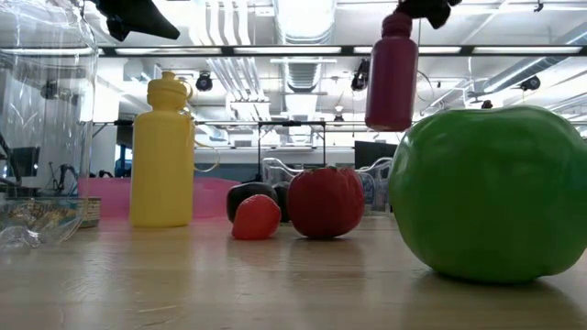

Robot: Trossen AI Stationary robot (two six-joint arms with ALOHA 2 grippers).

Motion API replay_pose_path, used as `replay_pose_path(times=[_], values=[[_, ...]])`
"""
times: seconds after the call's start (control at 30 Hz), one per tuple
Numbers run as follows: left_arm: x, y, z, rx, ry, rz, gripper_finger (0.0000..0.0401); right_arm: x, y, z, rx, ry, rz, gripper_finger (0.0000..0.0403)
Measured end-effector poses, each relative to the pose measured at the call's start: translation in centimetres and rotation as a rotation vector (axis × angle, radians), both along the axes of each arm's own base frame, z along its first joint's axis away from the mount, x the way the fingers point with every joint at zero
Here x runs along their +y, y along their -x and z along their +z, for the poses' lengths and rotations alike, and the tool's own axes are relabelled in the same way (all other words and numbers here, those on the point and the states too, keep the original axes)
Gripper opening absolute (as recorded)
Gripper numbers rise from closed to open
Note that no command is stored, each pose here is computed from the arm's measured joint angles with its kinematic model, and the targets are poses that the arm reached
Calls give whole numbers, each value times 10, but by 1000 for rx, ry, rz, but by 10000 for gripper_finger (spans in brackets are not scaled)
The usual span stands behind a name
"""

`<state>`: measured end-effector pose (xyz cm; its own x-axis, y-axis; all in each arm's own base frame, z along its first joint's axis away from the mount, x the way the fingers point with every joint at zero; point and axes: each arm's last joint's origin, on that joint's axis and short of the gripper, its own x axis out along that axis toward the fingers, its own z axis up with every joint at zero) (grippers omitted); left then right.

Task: Pick & Place Food Item
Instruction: Put the purple water bottle into the right transparent bin

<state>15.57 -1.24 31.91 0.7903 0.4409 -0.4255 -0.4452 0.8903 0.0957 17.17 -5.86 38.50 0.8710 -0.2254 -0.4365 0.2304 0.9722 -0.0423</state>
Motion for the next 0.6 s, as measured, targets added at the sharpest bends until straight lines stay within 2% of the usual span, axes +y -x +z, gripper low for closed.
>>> replay_pose_path(times=[0.17, 0.6], values=[[0, 0, 0, 0, 0, 0, 10, -7, 5, -3, 10, 9, -149, 68], [0, 0, 0, 0, 0, 0, 10, -15, 7, -7, 34, -7, -340, 68]])
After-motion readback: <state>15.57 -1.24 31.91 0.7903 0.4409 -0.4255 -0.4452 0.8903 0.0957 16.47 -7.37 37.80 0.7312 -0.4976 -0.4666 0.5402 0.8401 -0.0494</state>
